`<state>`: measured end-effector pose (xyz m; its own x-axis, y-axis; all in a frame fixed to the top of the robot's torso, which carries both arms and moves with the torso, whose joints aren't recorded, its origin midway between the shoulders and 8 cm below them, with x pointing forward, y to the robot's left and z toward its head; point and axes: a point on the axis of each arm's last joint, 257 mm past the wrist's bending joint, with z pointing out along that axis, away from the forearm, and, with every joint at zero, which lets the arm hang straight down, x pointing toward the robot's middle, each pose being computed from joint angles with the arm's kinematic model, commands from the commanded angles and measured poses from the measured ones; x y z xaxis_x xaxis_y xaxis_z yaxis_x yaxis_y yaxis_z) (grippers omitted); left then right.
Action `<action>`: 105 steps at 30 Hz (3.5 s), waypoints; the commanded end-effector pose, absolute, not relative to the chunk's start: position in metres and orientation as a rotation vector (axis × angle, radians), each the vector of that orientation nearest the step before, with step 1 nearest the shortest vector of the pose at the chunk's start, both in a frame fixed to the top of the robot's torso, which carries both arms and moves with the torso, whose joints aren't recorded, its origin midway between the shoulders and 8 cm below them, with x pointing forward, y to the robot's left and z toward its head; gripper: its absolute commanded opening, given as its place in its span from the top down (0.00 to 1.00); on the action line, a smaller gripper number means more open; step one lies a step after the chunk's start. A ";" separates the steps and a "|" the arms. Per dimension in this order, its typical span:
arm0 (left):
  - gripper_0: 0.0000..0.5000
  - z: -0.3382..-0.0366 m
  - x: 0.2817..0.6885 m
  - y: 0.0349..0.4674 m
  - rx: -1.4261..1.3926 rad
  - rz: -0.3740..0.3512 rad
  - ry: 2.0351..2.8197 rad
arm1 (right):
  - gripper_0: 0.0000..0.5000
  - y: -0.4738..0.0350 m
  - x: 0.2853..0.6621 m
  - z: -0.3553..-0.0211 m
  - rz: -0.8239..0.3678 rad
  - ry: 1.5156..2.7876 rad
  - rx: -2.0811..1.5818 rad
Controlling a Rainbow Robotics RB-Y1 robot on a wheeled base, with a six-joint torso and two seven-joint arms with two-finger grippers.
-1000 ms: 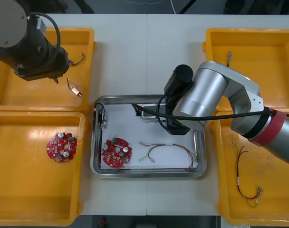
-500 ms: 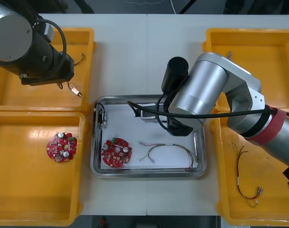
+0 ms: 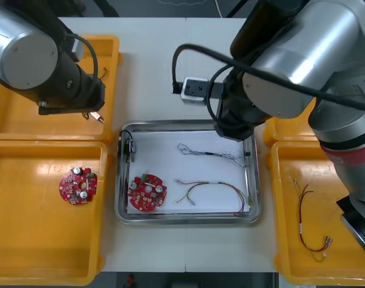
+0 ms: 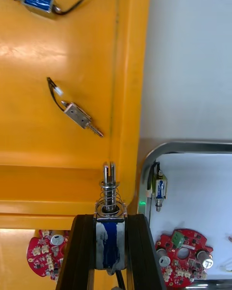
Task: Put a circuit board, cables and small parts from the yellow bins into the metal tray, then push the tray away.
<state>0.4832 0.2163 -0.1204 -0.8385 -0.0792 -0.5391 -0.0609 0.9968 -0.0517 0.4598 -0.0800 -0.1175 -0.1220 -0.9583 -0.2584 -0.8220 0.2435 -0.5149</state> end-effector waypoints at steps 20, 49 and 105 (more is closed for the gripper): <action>1.00 -0.217 0.470 0.068 -0.018 -0.153 2.554 | 0.00 -0.235 0.491 -0.049 -0.207 2.328 -0.541; 0.00 -0.262 0.478 0.054 -0.006 -0.139 2.577 | 0.00 -0.380 0.412 -0.104 -0.108 2.482 0.001; 0.00 -0.151 0.435 0.388 -0.018 0.077 2.666 | 0.00 -0.235 0.390 -0.140 0.004 2.587 -0.669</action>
